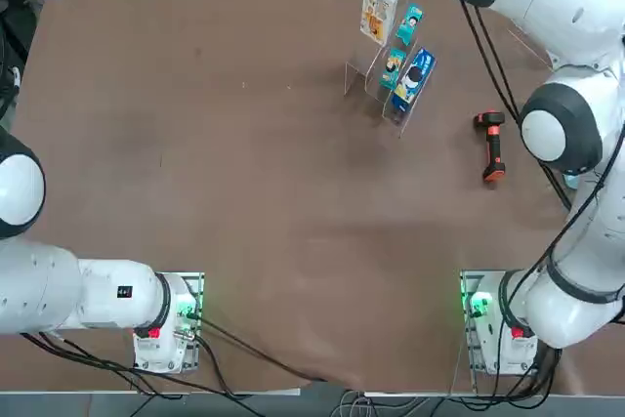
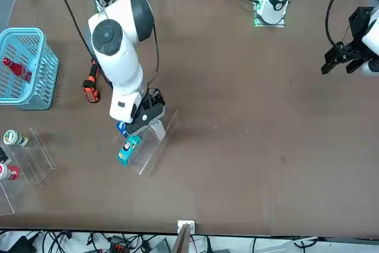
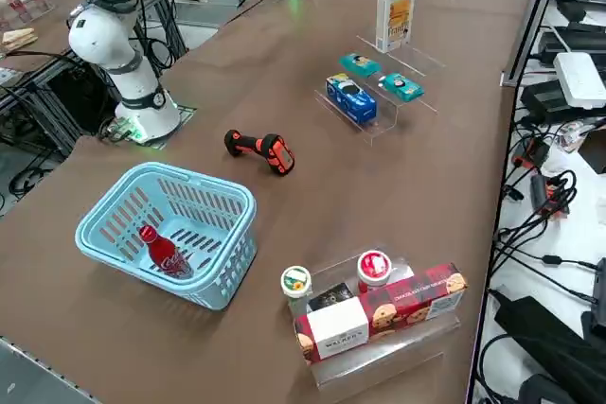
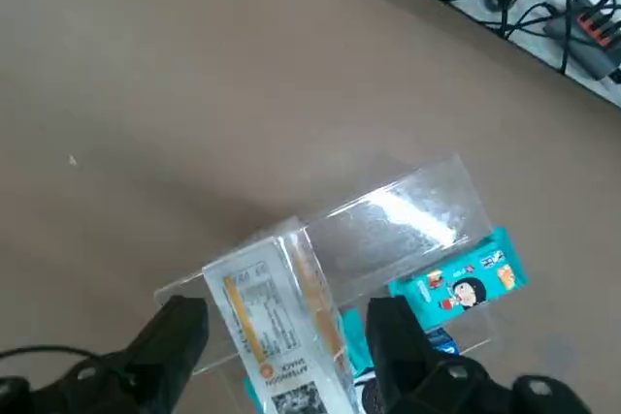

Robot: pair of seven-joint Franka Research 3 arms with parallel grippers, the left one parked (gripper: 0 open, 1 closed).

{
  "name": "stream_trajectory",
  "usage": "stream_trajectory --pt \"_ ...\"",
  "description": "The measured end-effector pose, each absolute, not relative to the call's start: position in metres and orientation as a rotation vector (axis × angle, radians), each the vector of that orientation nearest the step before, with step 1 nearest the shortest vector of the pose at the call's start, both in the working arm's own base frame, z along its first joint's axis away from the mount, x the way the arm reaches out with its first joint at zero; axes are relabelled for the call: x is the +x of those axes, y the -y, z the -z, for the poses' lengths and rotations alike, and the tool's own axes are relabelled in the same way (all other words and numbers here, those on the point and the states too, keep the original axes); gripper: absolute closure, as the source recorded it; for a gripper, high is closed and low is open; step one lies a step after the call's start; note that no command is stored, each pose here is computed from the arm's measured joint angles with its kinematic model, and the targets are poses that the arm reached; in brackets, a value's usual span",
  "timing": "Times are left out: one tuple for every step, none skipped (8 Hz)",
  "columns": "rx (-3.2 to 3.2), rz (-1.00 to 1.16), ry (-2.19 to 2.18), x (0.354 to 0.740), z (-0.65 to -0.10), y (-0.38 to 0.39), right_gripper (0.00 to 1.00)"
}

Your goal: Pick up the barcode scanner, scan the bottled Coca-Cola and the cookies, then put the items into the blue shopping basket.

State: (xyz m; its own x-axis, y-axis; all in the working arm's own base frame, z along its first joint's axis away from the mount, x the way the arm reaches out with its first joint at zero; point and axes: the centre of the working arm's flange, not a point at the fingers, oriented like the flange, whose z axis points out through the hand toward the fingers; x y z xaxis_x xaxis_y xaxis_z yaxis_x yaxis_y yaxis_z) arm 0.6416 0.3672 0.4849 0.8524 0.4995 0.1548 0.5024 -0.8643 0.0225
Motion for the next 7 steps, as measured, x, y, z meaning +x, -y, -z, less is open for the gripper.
stream_trajectory --pt "-3.006 0.23 0.818 0.642 -0.479 -0.369 0.0" --pt "-3.007 0.219 0.823 0.642 -0.473 -0.371 0.0" --pt "-3.008 0.206 0.827 0.642 -0.468 -0.373 0.0" --pt "-3.01 0.192 0.829 0.642 -0.463 -0.374 0.04" --pt "-3.015 0.172 0.83 0.642 -0.459 -0.373 0.23" --pt "-3.02 0.153 0.83 0.641 -0.458 -0.373 0.48" --pt "-3.023 0.144 0.83 0.64 -0.459 -0.372 0.59"
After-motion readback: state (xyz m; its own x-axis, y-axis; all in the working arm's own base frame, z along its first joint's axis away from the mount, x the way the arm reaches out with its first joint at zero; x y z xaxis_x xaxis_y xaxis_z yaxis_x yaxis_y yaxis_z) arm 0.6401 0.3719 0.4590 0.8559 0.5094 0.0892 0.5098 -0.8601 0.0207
